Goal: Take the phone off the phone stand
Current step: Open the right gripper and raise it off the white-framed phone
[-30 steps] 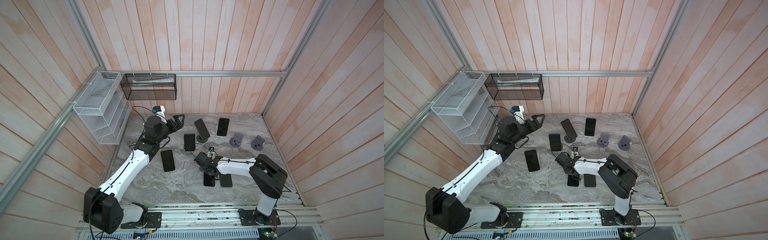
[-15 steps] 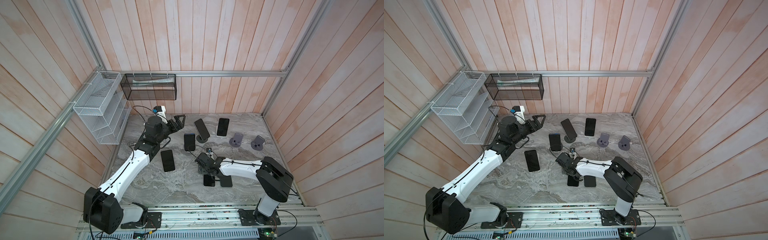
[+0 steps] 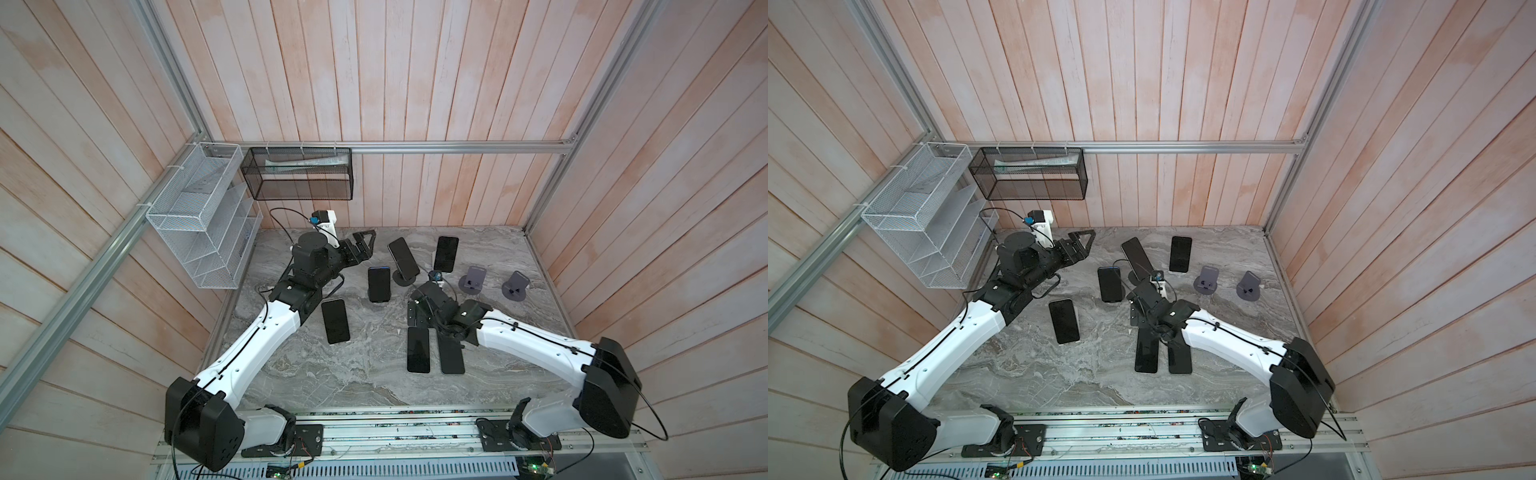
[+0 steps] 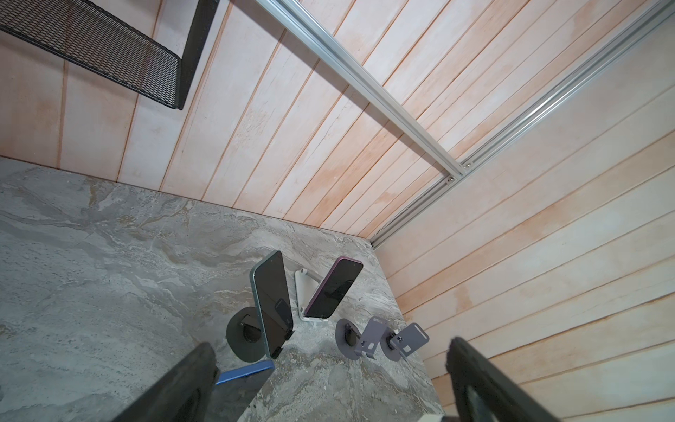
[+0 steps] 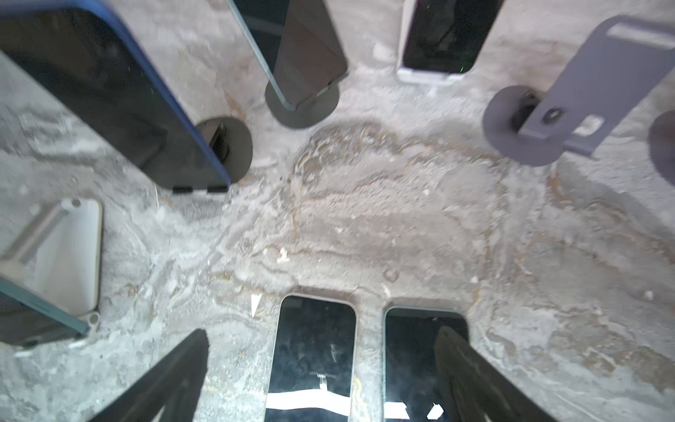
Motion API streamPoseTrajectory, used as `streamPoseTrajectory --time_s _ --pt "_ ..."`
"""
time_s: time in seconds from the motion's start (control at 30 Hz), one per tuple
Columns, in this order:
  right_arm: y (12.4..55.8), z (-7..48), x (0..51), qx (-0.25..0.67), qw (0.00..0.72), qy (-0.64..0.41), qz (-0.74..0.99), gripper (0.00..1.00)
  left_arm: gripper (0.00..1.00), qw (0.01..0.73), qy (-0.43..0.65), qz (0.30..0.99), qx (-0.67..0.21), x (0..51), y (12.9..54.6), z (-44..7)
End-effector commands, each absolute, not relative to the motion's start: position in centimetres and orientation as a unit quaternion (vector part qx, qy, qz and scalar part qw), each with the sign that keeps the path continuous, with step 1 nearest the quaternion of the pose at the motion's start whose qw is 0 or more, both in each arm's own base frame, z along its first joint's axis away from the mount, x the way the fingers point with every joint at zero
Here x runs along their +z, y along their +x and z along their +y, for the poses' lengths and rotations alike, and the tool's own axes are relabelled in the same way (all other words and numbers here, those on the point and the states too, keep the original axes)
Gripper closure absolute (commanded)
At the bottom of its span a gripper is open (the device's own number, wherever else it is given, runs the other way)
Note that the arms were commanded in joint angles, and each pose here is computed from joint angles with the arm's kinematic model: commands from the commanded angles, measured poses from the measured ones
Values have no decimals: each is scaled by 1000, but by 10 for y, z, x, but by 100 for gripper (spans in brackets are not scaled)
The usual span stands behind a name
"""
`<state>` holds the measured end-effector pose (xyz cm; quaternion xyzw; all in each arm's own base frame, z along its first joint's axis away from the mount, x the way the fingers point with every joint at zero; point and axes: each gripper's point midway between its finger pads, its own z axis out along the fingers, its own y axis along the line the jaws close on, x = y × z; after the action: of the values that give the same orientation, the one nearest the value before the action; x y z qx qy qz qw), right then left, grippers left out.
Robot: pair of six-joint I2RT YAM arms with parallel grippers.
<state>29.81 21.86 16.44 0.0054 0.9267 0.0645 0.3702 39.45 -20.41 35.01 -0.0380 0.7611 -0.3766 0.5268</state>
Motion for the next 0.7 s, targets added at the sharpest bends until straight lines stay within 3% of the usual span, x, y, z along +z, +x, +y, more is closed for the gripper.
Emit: streamPoseTrajectory --time_s 0.0,0.13,0.37,0.67 --pt "314 166 177 34 399 41 915 2 0 537 -28 755 -375 369 383 -201" --pt "341 117 191 23 428 90 899 2 0 502 -10 771 -392 347 355 -207" --pt "398 79 180 9 409 100 907 2 0 431 21 793 -430 298 293 -221" --pt "443 55 147 -56 370 102 922 2 0 415 61 793 -443 294 269 -236"
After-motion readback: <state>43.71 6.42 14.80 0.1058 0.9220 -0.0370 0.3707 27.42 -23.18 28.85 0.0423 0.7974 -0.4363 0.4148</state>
